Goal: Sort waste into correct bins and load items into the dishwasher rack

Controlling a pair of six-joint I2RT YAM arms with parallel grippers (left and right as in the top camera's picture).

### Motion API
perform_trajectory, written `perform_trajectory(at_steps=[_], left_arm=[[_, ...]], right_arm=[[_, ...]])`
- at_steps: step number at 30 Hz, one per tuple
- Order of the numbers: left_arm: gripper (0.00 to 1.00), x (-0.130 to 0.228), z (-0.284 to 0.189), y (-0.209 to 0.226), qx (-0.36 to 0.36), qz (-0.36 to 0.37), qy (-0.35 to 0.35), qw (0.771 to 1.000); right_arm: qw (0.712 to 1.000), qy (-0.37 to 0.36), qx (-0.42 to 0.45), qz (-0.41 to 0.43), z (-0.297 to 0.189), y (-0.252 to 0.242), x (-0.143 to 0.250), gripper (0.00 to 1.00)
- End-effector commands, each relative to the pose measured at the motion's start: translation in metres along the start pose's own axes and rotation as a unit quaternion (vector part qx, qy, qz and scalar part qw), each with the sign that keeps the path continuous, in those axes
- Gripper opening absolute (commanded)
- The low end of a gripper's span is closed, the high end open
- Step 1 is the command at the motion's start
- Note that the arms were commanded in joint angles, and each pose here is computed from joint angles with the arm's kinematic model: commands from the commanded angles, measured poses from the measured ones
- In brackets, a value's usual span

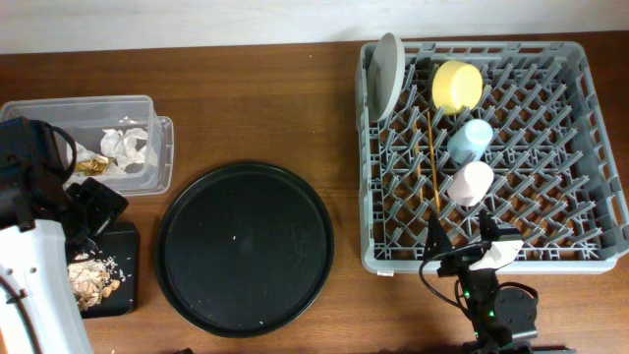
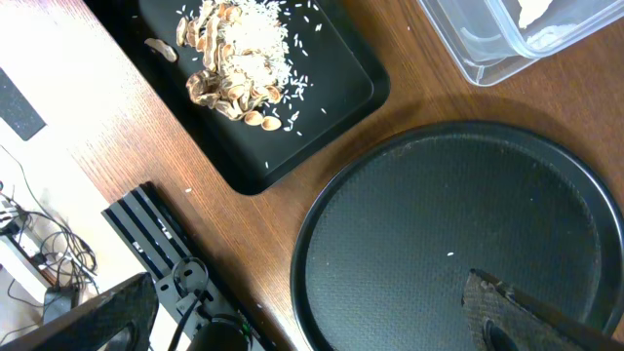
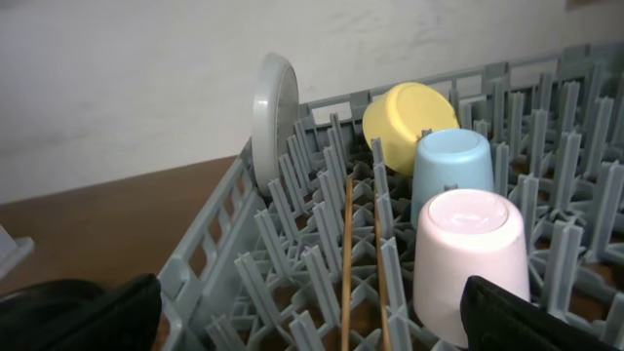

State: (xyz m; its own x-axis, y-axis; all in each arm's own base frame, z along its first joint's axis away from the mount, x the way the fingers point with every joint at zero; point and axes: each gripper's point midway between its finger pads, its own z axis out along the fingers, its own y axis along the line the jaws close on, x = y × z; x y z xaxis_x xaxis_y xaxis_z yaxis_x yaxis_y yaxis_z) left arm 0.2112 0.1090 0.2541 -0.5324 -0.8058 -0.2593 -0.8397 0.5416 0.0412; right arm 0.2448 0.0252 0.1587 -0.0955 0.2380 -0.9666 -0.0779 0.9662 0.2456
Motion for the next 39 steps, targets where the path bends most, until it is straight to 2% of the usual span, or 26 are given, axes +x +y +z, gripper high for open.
perform_trajectory(at_steps=[1, 24, 27, 30, 33, 36, 39], left_arm=[[0.99, -0.001, -0.003, 0.003, 0.000, -0.003, -0.007, 1.000], [0.99, -0.001, -0.003, 0.003, -0.001, -0.003, -0.007, 1.000], [0.99, -0.010, -0.003, 0.014, -0.034, -0.003, -0.031, 0.999], [0.99, -0.003, -0.004, 0.014, -0.020, -0.005, -0.030, 0.999], [0.99, 0.003, 0.000, 0.014, 0.014, -0.010, -0.073, 0.997], [0.99, 0.023, 0.026, -0.011, 0.092, 0.021, -0.144, 0.985], [0.99, 0.047, 0.060, -0.030, 0.147, 0.054, -0.180, 0.971]], right_arm=[[0.999, -0.001, 0.017, -0.031, 0.000, -0.007, 0.002, 0.98], [0.999, -0.002, 0.016, -0.031, 0.000, -0.007, 0.001, 0.98], [0.999, -0.002, 0.016, -0.031, 0.000, -0.007, 0.001, 0.98], [0.999, -0.002, 0.016, -0.031, 0.000, -0.007, 0.001, 0.98], [0.999, -0.002, 0.016, -0.031, 0.000, -0.007, 0.001, 0.98], [0.999, -0.002, 0.016, -0.031, 0.000, -0.007, 0.001, 0.98], [0.999, -0.002, 0.016, -0.031, 0.000, -0.007, 0.001, 0.99]])
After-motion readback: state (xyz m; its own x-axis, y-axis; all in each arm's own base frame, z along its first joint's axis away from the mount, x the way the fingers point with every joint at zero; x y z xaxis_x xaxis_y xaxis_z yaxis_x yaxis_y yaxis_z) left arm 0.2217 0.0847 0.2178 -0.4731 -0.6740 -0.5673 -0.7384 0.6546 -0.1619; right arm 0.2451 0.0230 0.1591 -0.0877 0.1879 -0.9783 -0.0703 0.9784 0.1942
